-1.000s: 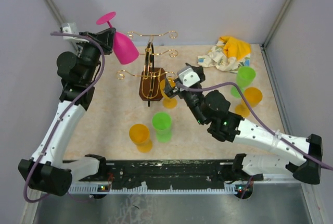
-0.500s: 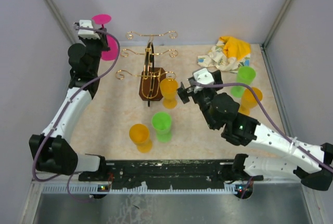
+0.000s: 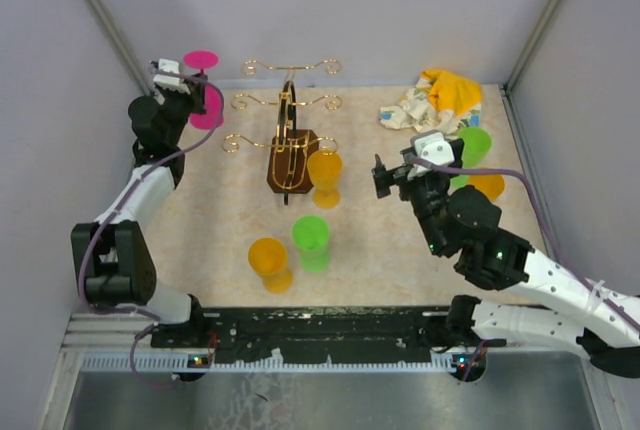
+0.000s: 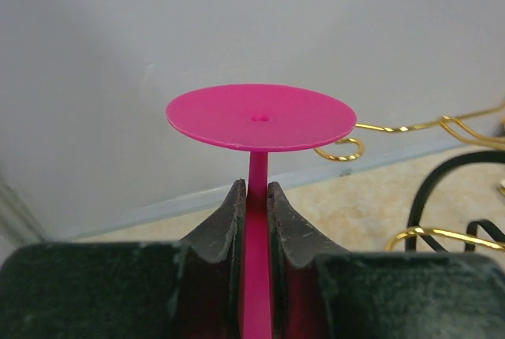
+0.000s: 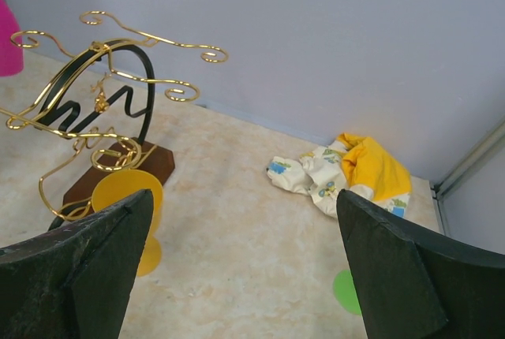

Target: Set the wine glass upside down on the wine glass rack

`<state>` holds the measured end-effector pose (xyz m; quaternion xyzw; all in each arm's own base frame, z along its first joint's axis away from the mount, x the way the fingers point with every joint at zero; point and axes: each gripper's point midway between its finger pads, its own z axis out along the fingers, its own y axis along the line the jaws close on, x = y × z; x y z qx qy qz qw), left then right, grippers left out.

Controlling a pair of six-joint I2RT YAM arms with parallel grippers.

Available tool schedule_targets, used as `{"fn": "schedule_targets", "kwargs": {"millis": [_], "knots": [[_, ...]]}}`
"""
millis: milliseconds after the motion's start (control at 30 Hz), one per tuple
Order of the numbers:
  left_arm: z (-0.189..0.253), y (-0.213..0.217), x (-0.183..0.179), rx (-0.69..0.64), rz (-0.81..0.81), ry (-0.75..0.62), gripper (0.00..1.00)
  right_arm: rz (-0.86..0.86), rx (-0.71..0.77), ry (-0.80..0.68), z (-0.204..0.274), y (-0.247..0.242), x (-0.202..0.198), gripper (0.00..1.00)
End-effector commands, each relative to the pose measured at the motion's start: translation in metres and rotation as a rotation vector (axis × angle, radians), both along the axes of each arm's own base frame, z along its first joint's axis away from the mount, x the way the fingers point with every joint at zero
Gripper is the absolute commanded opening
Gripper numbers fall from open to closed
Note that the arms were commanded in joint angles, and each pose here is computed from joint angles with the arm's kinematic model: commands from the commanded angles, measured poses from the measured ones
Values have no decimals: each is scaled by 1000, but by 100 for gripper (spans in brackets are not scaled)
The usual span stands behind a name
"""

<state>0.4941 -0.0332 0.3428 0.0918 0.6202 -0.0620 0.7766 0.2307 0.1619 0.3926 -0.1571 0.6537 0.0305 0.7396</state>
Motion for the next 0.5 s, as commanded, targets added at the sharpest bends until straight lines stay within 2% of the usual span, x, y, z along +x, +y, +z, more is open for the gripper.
{"fn": "schedule_targets", "kwargs": {"millis": [0,133,467], "knots": [[-7,-35,-8,42,-213,-66,0,-39,-17,-19,4,-8,0,99],[-24,-51,-12,49,-318,-56,0,-88,-49,-10,2,-17,1,99],[-41,-73,-9,49,-468,-53,0,-47,43,-13,13,-32,-11,99]]}}
